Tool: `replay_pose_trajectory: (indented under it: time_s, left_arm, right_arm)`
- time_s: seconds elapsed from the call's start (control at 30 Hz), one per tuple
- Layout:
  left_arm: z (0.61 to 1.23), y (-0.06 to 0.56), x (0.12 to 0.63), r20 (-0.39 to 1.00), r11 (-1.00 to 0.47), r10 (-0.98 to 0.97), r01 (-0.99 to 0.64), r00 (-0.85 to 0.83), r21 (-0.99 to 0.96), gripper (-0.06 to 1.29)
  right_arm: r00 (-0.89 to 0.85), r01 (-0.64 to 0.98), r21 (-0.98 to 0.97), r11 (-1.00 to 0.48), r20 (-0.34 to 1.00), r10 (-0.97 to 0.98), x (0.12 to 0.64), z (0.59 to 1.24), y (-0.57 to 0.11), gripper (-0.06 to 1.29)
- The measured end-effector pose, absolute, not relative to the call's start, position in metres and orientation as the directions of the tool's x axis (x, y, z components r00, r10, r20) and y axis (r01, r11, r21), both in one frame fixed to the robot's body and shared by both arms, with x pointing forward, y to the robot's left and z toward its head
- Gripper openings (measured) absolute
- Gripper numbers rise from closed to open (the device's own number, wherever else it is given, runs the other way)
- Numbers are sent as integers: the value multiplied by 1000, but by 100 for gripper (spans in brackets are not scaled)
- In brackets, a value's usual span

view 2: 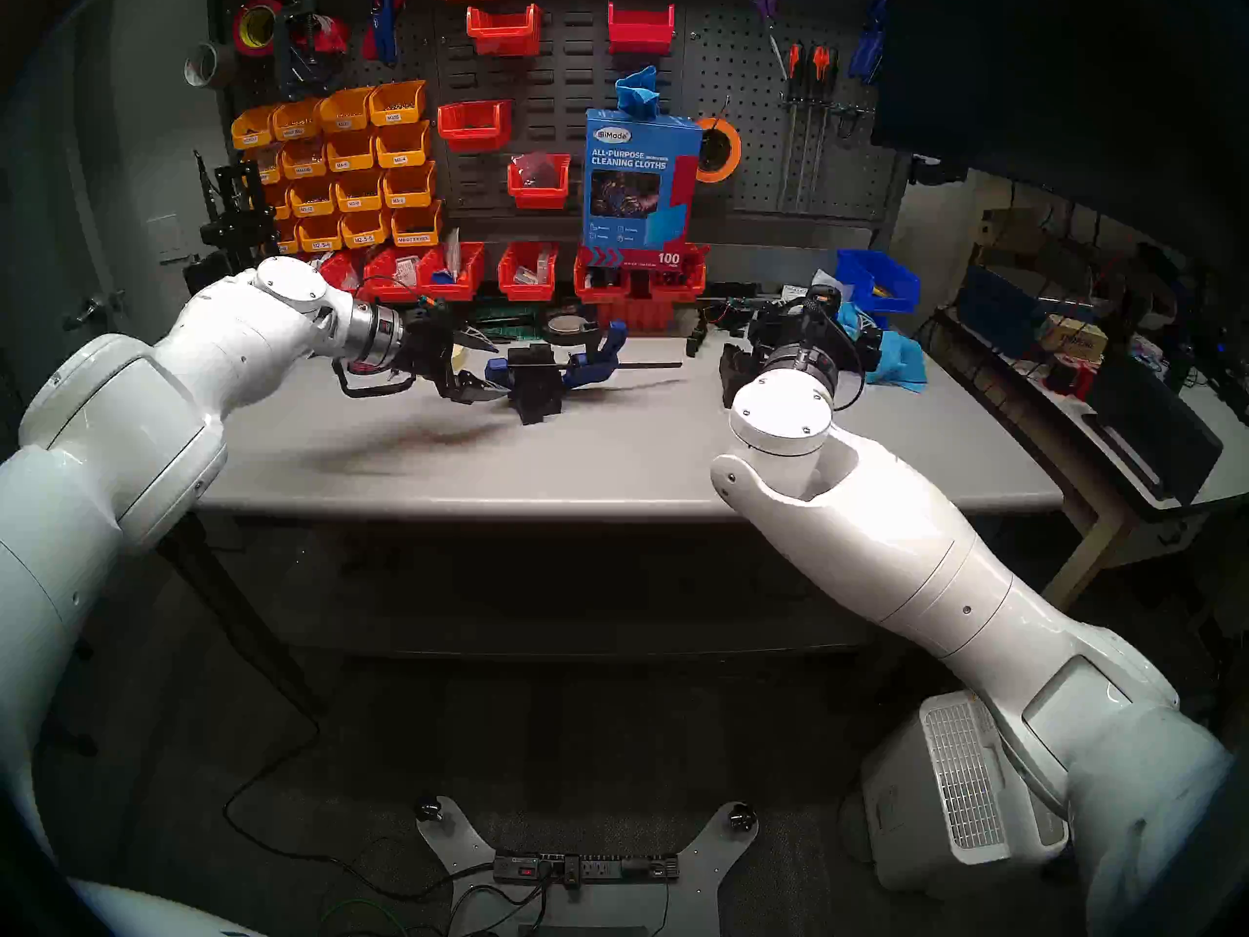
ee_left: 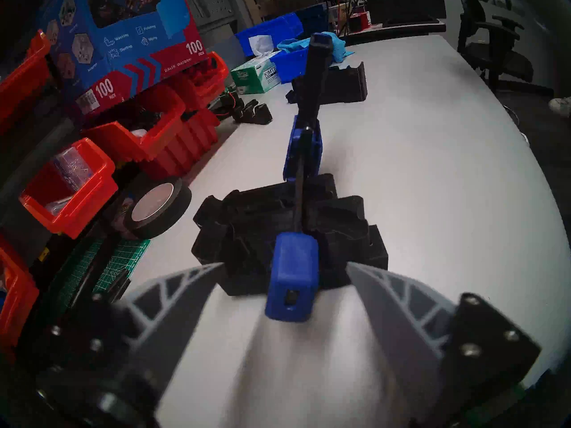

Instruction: Clamp the two 3D printed pieces together with the clamp

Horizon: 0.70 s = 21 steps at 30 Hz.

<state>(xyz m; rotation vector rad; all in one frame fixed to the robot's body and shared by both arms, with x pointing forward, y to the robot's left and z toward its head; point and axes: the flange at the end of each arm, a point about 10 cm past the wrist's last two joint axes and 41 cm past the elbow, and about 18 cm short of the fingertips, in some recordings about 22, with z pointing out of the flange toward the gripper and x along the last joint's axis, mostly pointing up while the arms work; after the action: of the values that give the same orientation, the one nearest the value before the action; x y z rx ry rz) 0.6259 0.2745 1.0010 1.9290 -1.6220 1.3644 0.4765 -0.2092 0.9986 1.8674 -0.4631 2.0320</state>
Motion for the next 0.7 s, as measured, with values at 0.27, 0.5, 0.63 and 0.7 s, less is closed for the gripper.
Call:
replay_pose_trajectory:
  time_s: [0.27,0.5,0.63,0.7]
  left_arm:
    - [1000,271,627,784,-339,-617,-875,-70,-344,125]
    - [999,273,628,785,-352,-617,-871,-59,-342,125]
    - [1003,276,628,786,-360,-616,-866,-60,-348,125]
    - [1008,281,629,787,-370,-613,-858,-64,-357,125]
  right_arm:
    - [-71,-462,-4,-887,997,32,476,997,-212,126]
    - [-64,-459,-1,-889,997,32,477,996,-213,126]
    - [-61,-456,0,-890,998,31,477,995,-213,126]
    - [-60,-455,0,-891,998,31,477,995,-213,126]
